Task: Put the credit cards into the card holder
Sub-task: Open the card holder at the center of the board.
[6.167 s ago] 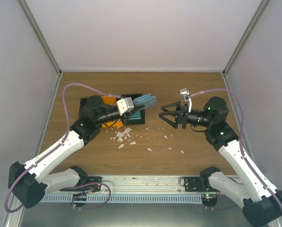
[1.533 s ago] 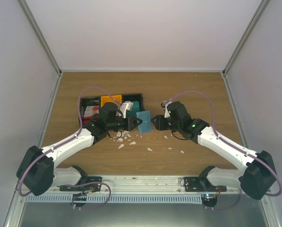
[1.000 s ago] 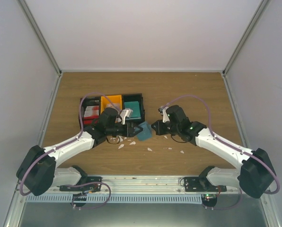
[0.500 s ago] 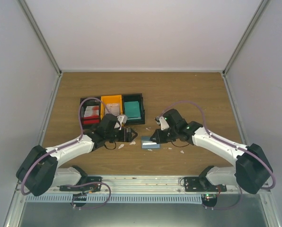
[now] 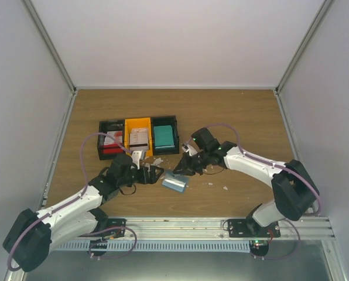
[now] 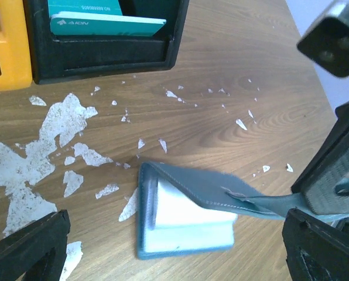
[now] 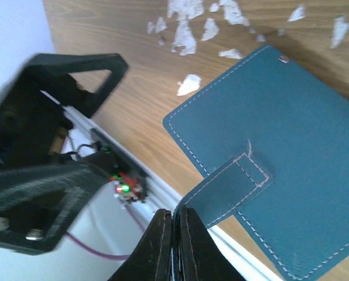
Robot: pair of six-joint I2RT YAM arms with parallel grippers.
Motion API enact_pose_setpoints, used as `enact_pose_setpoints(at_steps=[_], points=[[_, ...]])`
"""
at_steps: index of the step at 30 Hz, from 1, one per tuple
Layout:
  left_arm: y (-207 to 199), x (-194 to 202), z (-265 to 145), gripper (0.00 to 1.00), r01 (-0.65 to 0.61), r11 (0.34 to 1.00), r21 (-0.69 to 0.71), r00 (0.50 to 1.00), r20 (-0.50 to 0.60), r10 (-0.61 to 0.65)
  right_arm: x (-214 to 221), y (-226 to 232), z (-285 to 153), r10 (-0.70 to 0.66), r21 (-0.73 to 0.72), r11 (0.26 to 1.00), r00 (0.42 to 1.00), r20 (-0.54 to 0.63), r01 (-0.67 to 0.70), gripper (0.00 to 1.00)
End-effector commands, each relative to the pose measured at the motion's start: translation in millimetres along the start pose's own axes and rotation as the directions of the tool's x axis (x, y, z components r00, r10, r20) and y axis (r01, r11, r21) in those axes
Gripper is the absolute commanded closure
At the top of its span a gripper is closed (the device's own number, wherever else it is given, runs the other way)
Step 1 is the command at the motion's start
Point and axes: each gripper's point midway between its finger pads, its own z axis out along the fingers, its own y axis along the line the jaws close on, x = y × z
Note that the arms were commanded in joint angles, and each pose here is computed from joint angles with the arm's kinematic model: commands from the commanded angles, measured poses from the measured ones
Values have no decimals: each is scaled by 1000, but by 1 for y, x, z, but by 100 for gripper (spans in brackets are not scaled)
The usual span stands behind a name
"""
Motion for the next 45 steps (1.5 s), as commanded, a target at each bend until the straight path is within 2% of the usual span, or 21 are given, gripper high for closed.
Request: enact_pose_setpoints(at_steps=[1,4,7,13,19,28,38,42,45], points=[[-13,-11,-2,1,-31,997,75,998,63,26,0,34,-1,159,-94,981,983,-89,-167,100],[-18,-14,1,4,-42,995,88,998,51,37,-1,30,2,278,-74,955,954,-108,-287,100],[-23,-14,6,11,-36,994,108,999,26,33,-7,18,3,359,-39,931,930,-81,-363,100],[-24,4,19,28,40,988,150,997,-70,-29,-16,-40,3,392,116,913,920,27,-392,99],[-26,21,24,37,136,972,189,984,-144,-110,-17,-85,-8,319,206,917,938,137,-342,100],[-34,29,41,58,205,951,233,960,-238,-149,-26,-104,-14,150,282,939,972,178,-197,100],[-3,54,50,64,223,974,42,928,-315,-199,-26,-138,-21,23,425,897,973,229,-121,99],[-4,57,40,56,245,969,18,920,-318,-227,-21,-145,-20,5,454,884,972,234,-114,99],[-10,61,35,55,264,963,45,916,-324,-236,-18,-139,-16,-13,435,895,972,234,-93,98]])
